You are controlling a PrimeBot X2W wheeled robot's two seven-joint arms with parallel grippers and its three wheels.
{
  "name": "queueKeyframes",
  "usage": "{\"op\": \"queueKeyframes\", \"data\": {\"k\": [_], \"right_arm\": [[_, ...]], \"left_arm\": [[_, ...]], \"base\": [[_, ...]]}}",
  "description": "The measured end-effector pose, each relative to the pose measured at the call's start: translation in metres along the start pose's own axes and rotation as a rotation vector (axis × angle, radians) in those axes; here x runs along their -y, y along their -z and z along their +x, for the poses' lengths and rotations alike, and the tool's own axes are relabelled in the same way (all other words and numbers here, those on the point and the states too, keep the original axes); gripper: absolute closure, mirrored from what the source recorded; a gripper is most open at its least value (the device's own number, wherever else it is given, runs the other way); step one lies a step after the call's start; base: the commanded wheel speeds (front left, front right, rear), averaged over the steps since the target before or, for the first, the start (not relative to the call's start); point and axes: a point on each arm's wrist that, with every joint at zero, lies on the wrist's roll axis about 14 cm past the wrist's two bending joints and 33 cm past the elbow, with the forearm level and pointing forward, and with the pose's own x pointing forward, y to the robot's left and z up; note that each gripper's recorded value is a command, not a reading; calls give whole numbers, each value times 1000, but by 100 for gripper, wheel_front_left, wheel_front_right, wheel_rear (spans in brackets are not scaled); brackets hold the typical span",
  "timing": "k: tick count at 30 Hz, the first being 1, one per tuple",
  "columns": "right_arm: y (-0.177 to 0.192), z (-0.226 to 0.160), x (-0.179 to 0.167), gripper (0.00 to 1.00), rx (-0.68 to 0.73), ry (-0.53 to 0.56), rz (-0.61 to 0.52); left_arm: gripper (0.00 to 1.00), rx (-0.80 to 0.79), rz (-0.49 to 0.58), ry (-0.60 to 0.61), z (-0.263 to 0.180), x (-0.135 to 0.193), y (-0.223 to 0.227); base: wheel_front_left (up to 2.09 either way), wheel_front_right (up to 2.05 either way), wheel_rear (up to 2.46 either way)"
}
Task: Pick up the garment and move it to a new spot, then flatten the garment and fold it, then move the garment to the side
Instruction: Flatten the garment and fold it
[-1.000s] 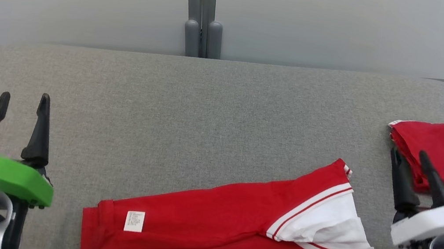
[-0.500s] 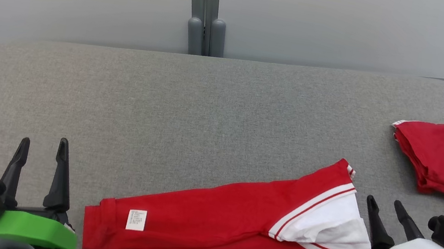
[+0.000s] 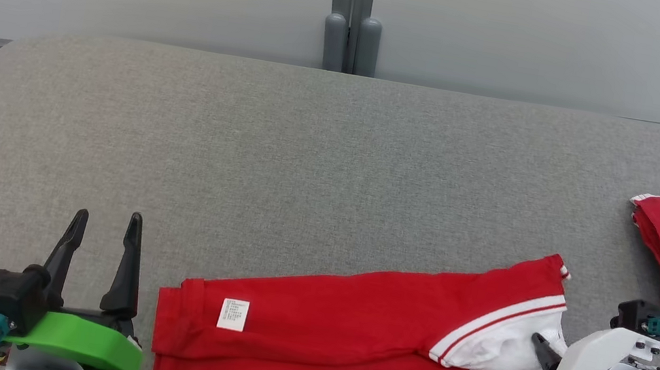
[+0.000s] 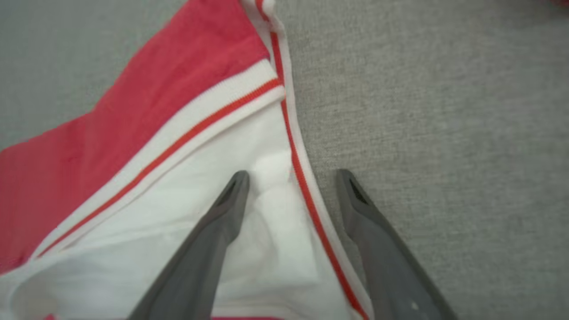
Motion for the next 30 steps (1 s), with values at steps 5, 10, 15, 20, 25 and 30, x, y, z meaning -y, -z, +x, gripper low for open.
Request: {"op": "queueKeyframes", "data": {"k": [5,10,15,20,25,30], "right_arm": [[8,11,-10,0,-115,-19,10],[8,18,-31,96,-127,-66,4],[2,20,-42,100,-83,-94,-4],[-32,16,-35,100,32,-91,-21],[-63,1,-1,100,118,-29,-44],[-107,-22,33,100,284,33,-62]], "left_arm": [[0,-11,7,-27,-6,-8,4],[0,-12,4,-44,-9,-13,5],[0,-17,6,-49,-10,-15,7],[0,-13,-2,-30,-2,-8,7],[0,-20,-19,8,8,5,12],[0,-39,-31,36,16,16,21]], "base": [[0,0,0],[0,0,0],[0,0,0],[0,0,0],[0,0,0],[0,0,0]]}}
